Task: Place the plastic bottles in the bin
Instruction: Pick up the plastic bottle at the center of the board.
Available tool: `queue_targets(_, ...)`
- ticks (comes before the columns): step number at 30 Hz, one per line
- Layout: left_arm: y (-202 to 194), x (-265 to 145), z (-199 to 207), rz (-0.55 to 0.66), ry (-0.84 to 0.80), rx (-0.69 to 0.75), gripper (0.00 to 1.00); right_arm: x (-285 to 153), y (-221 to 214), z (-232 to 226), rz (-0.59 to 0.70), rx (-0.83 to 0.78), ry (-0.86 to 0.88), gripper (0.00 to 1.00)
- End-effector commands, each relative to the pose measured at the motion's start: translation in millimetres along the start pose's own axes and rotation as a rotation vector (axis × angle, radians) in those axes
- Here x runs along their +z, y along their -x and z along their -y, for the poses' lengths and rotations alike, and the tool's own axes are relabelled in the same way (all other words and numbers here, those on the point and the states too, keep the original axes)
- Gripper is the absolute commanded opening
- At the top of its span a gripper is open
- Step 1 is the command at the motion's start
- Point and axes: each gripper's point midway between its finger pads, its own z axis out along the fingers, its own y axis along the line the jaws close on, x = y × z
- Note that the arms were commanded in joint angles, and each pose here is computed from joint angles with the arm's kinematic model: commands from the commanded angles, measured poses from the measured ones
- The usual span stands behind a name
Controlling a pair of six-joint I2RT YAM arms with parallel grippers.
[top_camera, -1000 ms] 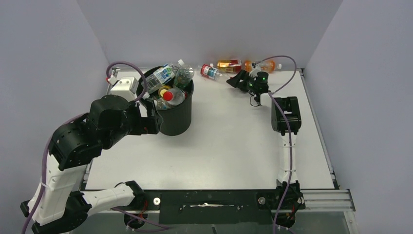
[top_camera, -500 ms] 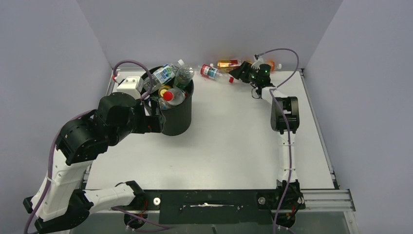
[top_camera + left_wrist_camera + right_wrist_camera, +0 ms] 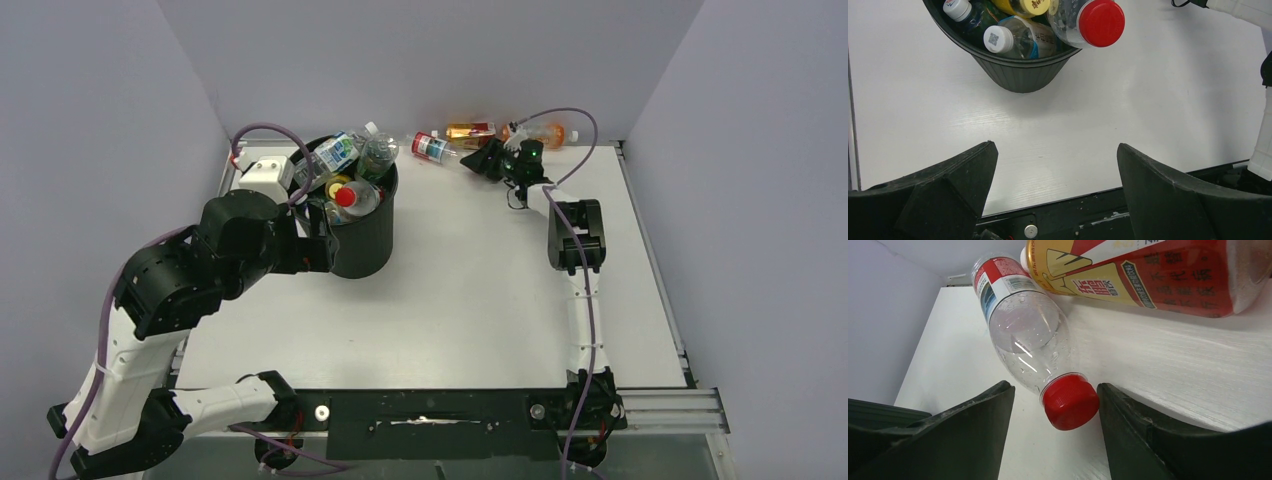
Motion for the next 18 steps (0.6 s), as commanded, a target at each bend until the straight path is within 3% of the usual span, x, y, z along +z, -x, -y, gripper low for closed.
queue_targets(1, 8.3, -3.9, 0.2, 0.042, -0.009, -0.019, 0.92, 5.4, 13.6, -18.2, 0.028, -0.032, 0.047, 0.61)
queue_targets(11, 7.8, -3.7, 0.8, 0.040, -0.012, -0.021, 0.92, -1.4, 33.2, -32.2, 0.071, -0.040, 0.078, 0.42)
queue_targets(18, 6.8, -3.7, 2.6, 0.047, -0.028, -0.033, 0.92, -33.2, 46.9, -71.7, 0.113, -0.073, 0.112, 0.36)
